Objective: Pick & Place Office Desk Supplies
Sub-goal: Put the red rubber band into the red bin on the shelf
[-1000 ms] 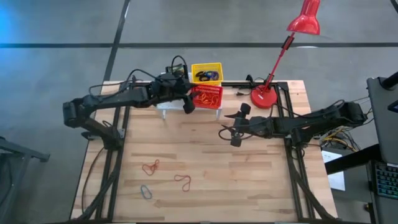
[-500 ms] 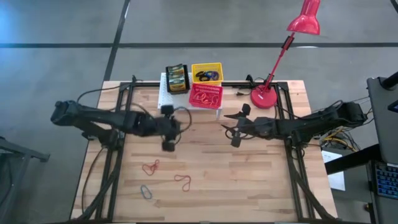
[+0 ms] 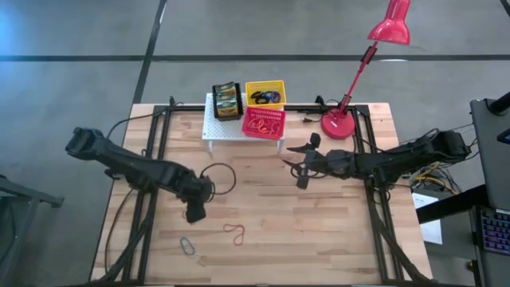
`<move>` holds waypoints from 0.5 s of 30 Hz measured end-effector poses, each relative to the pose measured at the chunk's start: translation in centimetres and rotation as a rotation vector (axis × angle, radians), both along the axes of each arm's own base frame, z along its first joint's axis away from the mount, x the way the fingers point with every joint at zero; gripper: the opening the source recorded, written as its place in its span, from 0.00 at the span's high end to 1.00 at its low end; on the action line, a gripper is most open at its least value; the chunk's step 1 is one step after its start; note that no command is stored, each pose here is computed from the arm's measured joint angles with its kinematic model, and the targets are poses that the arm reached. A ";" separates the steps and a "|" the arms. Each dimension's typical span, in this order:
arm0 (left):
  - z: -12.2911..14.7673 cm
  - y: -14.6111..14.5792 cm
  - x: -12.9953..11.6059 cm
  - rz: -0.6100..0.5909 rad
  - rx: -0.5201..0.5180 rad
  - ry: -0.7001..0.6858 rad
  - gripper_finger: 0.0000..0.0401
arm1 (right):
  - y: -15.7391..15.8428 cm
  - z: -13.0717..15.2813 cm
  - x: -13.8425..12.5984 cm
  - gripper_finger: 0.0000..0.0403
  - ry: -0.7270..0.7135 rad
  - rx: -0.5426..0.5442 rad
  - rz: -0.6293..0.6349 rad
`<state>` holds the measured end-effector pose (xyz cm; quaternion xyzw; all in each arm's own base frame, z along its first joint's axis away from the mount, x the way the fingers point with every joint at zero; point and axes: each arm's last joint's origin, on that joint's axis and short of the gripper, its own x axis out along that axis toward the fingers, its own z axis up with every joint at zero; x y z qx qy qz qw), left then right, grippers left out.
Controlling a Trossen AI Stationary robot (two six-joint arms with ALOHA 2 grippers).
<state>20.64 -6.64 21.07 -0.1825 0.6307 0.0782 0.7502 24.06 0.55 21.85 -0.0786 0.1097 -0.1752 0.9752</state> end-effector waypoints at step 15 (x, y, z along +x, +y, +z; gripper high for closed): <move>-7.5 -1.1 -2.3 -0.002 -0.140 -0.090 0.63 | 0.0 0.0 0.0 0.50 0.001 0.000 0.006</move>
